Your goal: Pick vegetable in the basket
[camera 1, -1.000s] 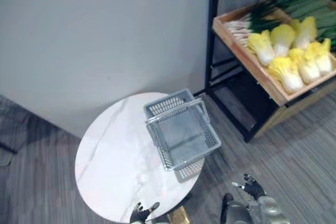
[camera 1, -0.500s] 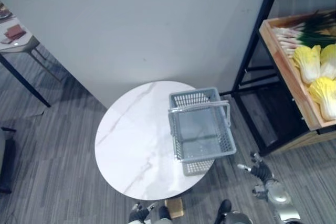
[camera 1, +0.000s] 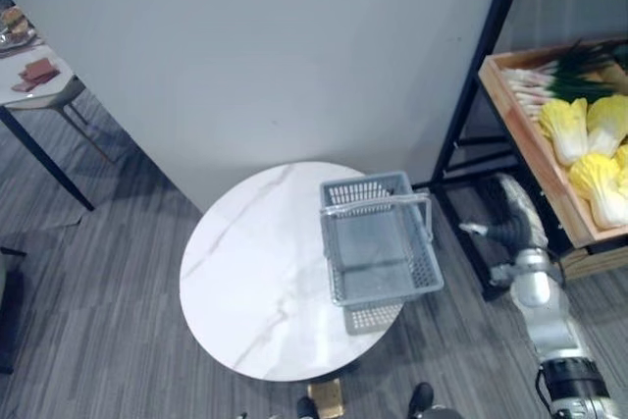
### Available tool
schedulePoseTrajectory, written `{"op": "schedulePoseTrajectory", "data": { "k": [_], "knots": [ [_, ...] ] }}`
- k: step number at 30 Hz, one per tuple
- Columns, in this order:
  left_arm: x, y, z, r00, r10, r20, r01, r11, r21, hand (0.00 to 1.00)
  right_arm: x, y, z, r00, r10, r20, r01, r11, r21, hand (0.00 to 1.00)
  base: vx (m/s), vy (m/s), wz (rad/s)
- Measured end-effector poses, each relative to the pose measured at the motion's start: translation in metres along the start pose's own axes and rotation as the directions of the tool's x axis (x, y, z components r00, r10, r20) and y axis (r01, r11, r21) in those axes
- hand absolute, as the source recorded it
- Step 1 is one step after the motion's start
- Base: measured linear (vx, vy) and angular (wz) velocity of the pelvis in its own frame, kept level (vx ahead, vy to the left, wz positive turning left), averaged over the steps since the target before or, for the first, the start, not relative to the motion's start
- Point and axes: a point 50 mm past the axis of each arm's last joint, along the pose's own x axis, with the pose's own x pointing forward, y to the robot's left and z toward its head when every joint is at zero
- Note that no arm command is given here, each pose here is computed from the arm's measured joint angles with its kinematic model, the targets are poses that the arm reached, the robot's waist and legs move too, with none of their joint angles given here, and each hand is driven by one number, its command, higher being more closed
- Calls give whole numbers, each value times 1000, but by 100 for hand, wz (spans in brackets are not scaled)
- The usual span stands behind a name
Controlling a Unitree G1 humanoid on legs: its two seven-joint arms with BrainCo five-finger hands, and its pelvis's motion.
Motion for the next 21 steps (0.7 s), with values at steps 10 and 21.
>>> {"op": "schedulePoseTrajectory", "data": {
  "k": [10, 21],
  "knots": [
    [1, 6, 1, 1000, 26, -2, -26, 999, -41, 0, 68, 41, 45, 946, 304, 109, -276, 936, -219, 0, 14, 4, 19],
    [3, 4, 17, 998, 39, 47, -34, 996, -84, 0, 103, 22, 50, 962, 271, 31, -253, 929, -271, 0, 32, 24, 11]
  ]
}}
